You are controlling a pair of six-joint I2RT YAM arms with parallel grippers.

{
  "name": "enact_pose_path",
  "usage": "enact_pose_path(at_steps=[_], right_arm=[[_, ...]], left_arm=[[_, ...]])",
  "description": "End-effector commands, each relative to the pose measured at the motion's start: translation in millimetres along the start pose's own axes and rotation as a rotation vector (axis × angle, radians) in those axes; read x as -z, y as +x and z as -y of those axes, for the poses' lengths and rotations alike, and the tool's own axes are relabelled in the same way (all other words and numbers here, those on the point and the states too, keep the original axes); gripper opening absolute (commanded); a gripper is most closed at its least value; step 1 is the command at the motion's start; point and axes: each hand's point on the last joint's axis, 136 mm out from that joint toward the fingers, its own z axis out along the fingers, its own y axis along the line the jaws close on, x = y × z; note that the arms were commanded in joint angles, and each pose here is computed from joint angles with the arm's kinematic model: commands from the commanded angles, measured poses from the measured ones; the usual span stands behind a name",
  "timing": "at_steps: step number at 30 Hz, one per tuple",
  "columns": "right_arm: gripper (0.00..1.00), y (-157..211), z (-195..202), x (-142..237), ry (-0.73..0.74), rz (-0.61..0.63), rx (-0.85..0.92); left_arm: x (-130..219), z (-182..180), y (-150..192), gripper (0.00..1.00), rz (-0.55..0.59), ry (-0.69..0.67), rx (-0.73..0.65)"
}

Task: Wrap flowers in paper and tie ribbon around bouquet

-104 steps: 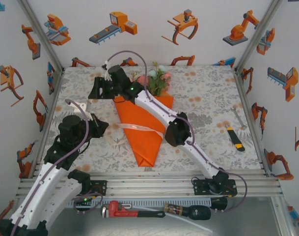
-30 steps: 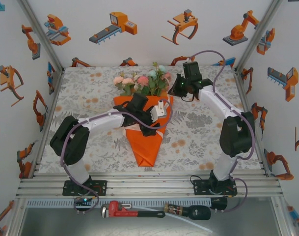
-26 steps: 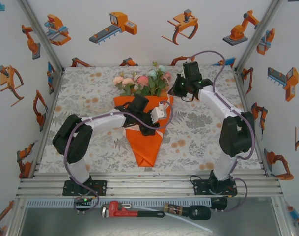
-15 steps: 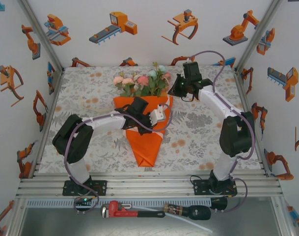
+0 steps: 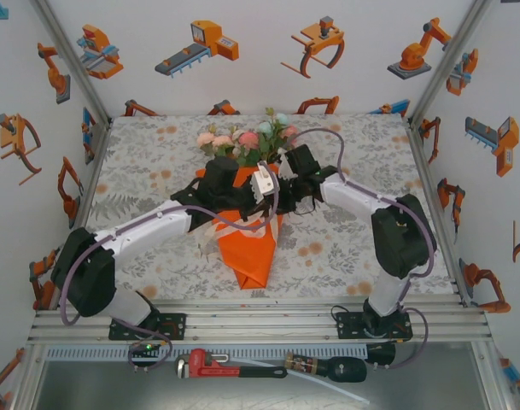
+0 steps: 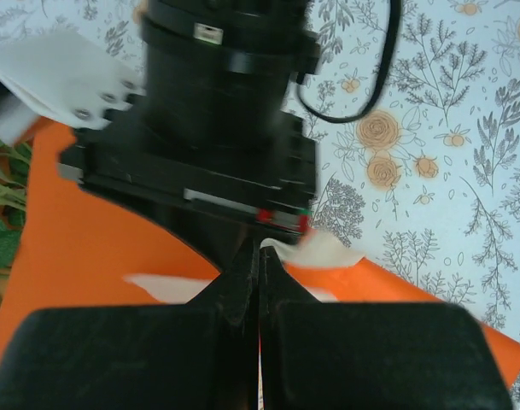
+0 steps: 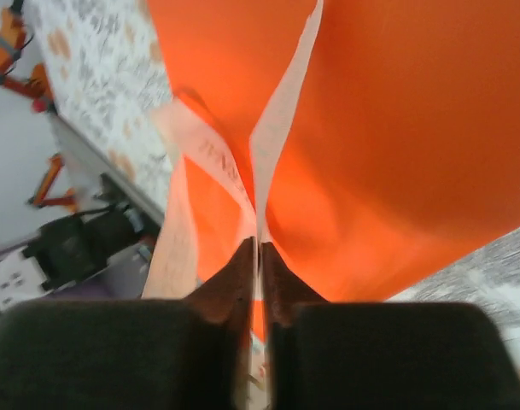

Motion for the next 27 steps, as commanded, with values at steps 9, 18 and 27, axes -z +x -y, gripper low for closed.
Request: enact_pose_path(at_steps=[9, 18, 27], right_arm=[[0.23, -28, 23, 92, 0.083, 0.214, -0.049], [0.29, 29, 13, 80, 0.189, 0.46, -0.21], [0.5, 38, 14, -4, 0.155, 0.277, -0.276]], left_arm=[[-18, -18, 12, 0.0, -0.036, -0.052, 0.074], [-43, -58, 44, 0.0, -0.14, -0.178, 0.278], [-42, -56, 51, 0.0, -0.12, -0.179, 0.31]])
